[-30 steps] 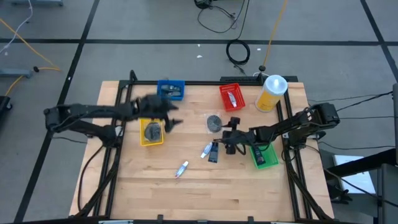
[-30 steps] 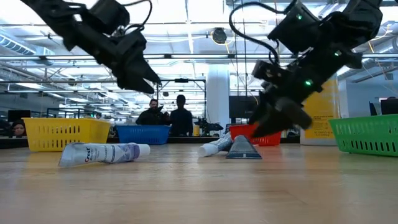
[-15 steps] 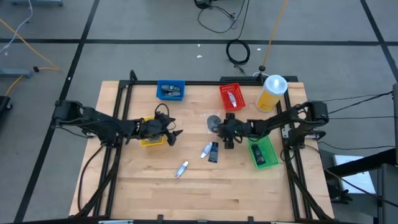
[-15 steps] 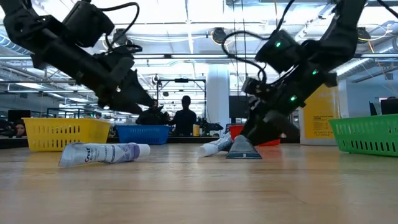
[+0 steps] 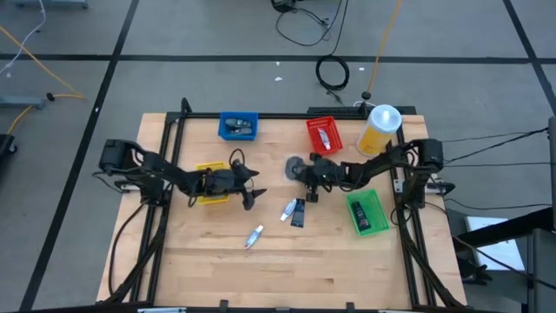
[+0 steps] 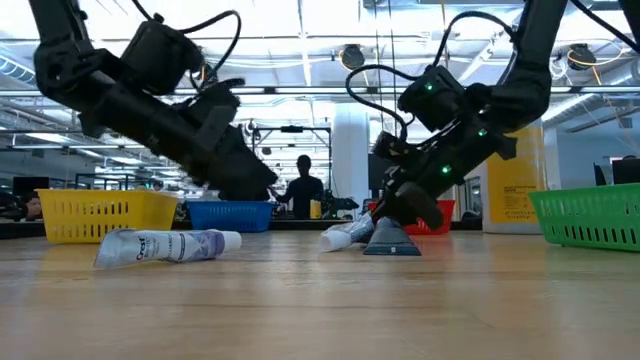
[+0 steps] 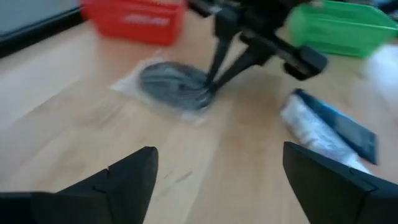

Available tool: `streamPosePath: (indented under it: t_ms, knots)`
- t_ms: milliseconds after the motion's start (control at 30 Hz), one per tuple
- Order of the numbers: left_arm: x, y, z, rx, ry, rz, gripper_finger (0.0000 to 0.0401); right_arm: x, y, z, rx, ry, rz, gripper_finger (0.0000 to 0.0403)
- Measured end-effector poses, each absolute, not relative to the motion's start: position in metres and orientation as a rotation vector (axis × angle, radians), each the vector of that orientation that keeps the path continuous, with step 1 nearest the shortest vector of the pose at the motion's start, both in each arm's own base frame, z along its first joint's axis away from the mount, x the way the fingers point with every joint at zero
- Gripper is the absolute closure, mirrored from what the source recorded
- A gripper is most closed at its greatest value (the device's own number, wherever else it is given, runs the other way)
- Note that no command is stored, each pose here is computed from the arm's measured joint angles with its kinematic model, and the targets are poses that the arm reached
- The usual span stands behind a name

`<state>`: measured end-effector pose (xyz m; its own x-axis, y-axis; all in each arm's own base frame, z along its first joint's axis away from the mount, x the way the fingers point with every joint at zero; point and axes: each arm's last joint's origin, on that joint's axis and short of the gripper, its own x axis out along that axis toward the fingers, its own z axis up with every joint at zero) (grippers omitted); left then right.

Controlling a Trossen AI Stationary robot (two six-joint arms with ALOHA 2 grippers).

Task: Pick & Place Travel size toiletries
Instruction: Put the black hairbrush into the yellow bin

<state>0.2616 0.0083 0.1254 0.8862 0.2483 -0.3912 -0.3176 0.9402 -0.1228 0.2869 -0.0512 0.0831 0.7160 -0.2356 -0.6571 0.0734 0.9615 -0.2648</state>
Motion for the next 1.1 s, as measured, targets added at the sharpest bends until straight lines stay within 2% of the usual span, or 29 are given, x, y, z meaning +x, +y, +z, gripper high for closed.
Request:
streamPosePath:
  t_ms: [67,267,433,600,833,1100]
  knots:
    - [0.267,0.004,0.129,-0.123,0.377,0.249,0.0085,0.289,-0.045,0.091,-0.24,0.716,-0.155,0.0396]
    - [0.284,-0.018,0.148,0.196,0.327,0.116,0.0148,0.292,-0.02,0.115,-0.267,0.595,-0.077,0.0392]
    - [0.299,-0.035,0.171,0.513,0.265,0.12,0.0196,0.292,-0.003,0.135,-0.266,0.495,-0.035,0.04]
    - [0.307,-0.042,0.179,0.584,0.233,-0.037,0.0223,0.294,0.01,0.149,-0.272,0.401,-0.003,0.0402]
    - [0.304,-0.043,0.168,0.607,0.327,-0.145,0.0226,0.296,0.014,0.154,-0.253,0.349,0.001,0.0402]
    - [0.314,-0.029,0.154,0.458,0.322,-0.074,0.0177,0.296,0.015,0.155,-0.236,0.333,0.045,0.0402]
